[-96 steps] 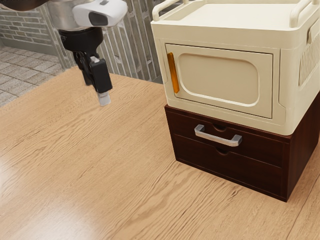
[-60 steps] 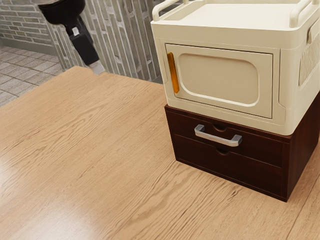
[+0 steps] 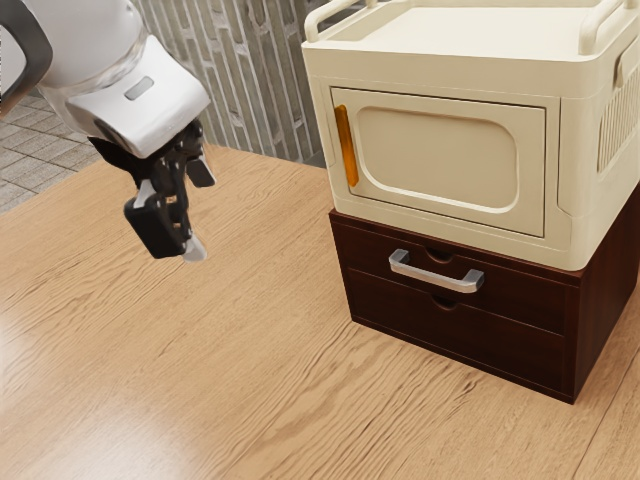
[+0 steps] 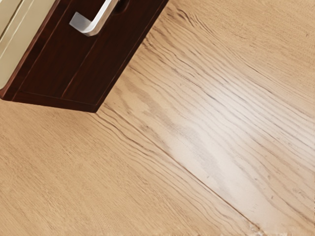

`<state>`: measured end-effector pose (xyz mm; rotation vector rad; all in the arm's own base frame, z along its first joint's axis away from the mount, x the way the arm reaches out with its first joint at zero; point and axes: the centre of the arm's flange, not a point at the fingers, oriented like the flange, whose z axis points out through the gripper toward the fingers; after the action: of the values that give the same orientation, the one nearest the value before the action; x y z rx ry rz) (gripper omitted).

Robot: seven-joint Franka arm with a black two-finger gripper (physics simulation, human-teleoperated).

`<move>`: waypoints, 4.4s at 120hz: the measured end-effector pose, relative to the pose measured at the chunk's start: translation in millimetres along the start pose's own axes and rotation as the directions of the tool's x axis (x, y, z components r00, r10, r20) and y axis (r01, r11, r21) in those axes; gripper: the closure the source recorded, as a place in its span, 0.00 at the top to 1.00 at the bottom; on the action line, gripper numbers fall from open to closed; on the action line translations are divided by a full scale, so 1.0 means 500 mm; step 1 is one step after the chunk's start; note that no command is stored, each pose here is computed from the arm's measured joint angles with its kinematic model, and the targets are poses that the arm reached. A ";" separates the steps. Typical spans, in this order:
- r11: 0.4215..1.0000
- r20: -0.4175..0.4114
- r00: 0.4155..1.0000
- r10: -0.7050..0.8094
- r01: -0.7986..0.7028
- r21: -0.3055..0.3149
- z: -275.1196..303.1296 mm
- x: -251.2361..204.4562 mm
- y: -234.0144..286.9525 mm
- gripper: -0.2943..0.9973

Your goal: Pull the drawer handle with one arm to open the drawer

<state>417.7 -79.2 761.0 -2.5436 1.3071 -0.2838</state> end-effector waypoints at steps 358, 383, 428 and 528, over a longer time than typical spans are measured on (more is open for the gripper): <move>0.734 -0.034 0.776 0.630 -0.581 0.351 0.547 0.245 -0.020 0.77; 0.732 -0.034 0.772 0.635 -0.586 0.347 0.558 0.246 -0.016 0.77; 0.732 -0.041 0.768 0.639 -0.591 0.340 0.537 0.205 0.017 0.77; 0.732 -0.073 0.759 0.647 -0.591 0.339 0.486 0.123 0.091 0.69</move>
<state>489.4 -119.4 519.8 -1.7256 1.9337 -0.5331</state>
